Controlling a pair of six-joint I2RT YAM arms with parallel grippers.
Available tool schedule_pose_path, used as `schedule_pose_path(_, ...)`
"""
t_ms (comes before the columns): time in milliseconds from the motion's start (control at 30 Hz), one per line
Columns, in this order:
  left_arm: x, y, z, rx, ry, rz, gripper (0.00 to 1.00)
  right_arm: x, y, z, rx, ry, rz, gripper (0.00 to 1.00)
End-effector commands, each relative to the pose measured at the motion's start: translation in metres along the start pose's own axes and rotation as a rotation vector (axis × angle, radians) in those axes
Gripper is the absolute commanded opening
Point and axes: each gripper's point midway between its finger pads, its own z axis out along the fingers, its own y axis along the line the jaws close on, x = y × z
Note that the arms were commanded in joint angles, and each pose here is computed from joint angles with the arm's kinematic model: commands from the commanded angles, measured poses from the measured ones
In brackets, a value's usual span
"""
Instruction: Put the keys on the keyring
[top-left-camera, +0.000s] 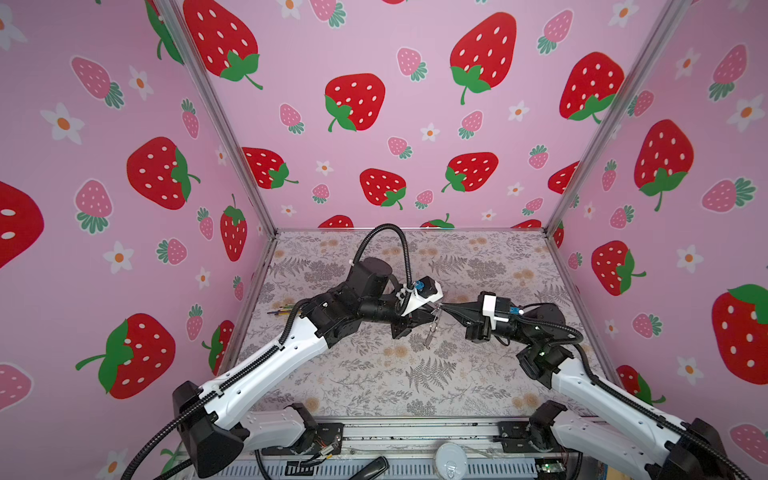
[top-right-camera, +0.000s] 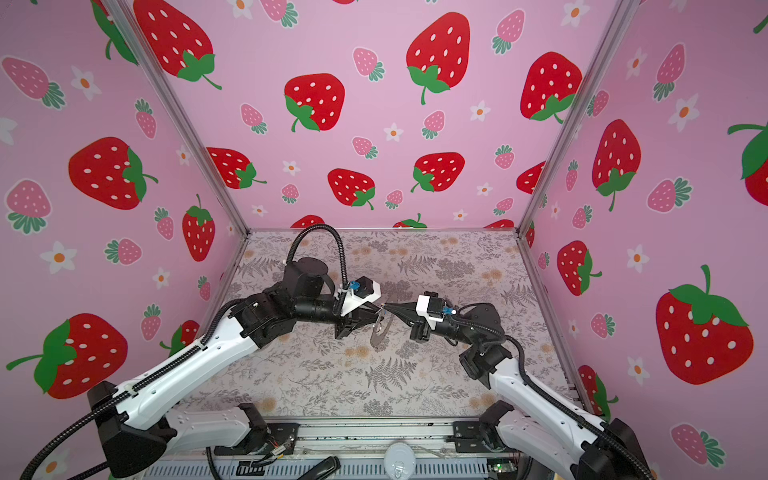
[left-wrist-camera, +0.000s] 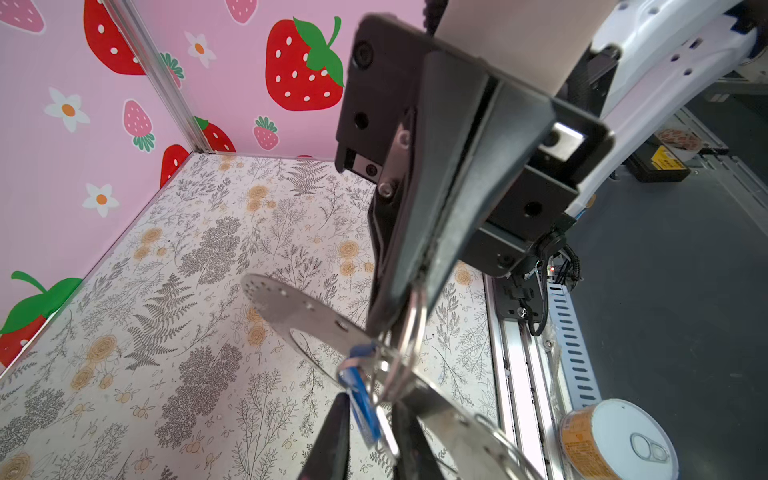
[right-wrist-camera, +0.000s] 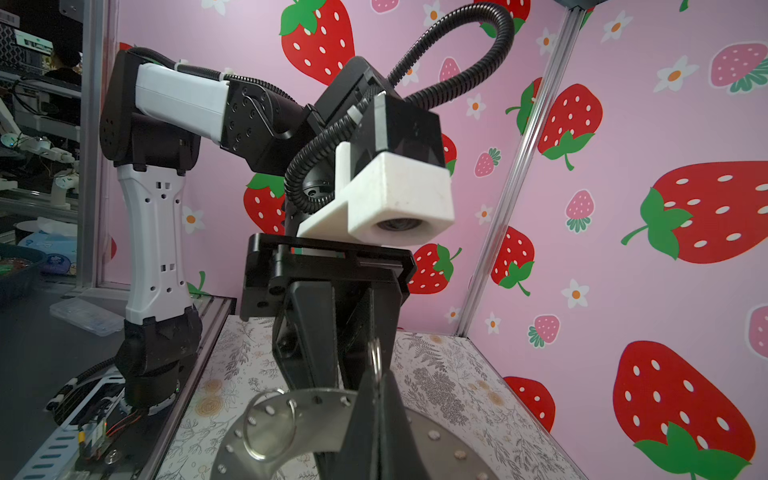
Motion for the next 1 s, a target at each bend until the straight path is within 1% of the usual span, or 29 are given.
schedule_pose_path(0, -0.017, -0.001, -0.009, -0.002, -0.036, 0.036, 0.21, -0.012, 0.002, -0.002, -0.012, -0.032, -0.042, 0.0)
schedule_pose_path(400, -0.017, 0.003, 0.0, 0.008, -0.036, 0.028, 0.22, -0.015, 0.002, 0.0, -0.02, -0.039, -0.04, 0.0)
schedule_pose_path(433, -0.017, 0.004, -0.001, 0.001, -0.034, 0.03, 0.21, -0.015, 0.002, 0.0, -0.024, -0.038, -0.04, 0.0)
schedule_pose_path(567, -0.018, 0.008, -0.005, -0.027, -0.01, 0.057, 0.0, -0.01, 0.002, -0.001, -0.018, -0.019, -0.039, 0.0)
schedule_pose_path(767, -0.017, 0.009, -0.019, -0.067, 0.067, 0.117, 0.0, 0.003, -0.002, -0.002, 0.008, 0.029, -0.034, 0.0)
schedule_pose_path(867, -0.015, 0.004, -0.018, -0.057, 0.104, 0.141, 0.0, 0.001, -0.002, -0.002, 0.005, 0.027, -0.036, 0.0)
schedule_pose_path(967, -0.008, 0.0, -0.014, -0.051, 0.172, 0.167, 0.0, 0.003, -0.003, -0.002, 0.01, 0.034, -0.04, 0.0)
